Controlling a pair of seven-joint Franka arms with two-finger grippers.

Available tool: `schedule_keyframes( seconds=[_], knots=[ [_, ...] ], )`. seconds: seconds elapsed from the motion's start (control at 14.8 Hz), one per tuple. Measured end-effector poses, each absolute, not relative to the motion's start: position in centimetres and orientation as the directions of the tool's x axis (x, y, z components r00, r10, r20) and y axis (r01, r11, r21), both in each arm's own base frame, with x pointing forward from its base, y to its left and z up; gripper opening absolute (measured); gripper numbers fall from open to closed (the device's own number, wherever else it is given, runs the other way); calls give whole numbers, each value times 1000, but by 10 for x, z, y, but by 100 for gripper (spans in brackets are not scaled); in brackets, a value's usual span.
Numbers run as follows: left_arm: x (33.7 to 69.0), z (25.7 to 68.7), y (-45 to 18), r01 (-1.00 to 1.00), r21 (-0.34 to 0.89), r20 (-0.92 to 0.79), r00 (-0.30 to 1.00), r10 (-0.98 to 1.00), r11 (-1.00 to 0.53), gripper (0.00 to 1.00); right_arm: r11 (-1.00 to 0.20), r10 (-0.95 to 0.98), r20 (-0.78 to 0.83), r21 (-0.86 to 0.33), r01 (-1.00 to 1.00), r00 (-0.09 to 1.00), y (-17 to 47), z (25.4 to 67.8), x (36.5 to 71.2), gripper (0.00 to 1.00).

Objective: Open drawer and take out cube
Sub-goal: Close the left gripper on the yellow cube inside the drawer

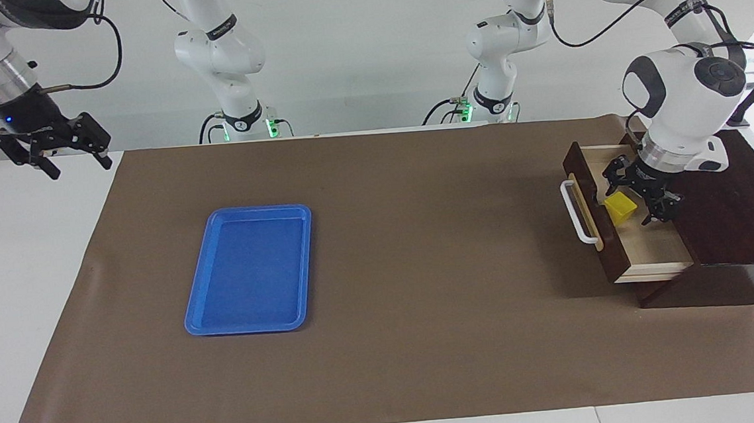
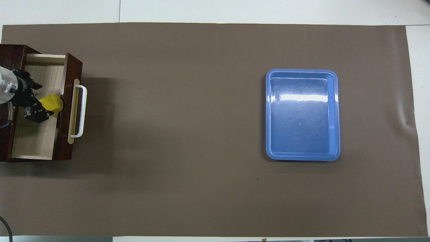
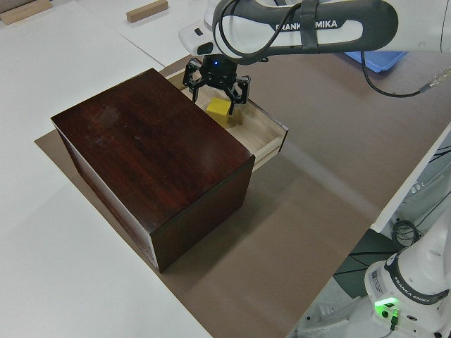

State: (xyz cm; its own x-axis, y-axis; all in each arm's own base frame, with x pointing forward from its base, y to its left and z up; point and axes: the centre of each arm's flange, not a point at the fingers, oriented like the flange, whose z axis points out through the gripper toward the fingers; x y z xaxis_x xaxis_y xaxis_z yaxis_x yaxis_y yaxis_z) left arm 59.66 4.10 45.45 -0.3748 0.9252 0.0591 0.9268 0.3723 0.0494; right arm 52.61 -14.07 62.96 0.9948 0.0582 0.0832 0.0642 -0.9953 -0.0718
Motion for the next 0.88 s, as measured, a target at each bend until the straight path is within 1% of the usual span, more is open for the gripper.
schedule_keyframes(
  seconds=[0.34, 0.67, 0.88],
  knots=[
    [595, 456, 55, 922, 50, 60, -387, 920, 384, 100, -996, 43, 72, -76, 48, 996, -137, 628, 526, 100],
    [593, 458, 56, 922, 53, 59, -387, 920, 384, 100, -995, -41, 38, -89, -38, 998, -123, 619, 529, 100],
    [592, 455, 55, 922, 47, 61, -386, 920, 384, 100, -995, -52, 24, -92, -50, 998, -114, 613, 532, 100]
  ],
)
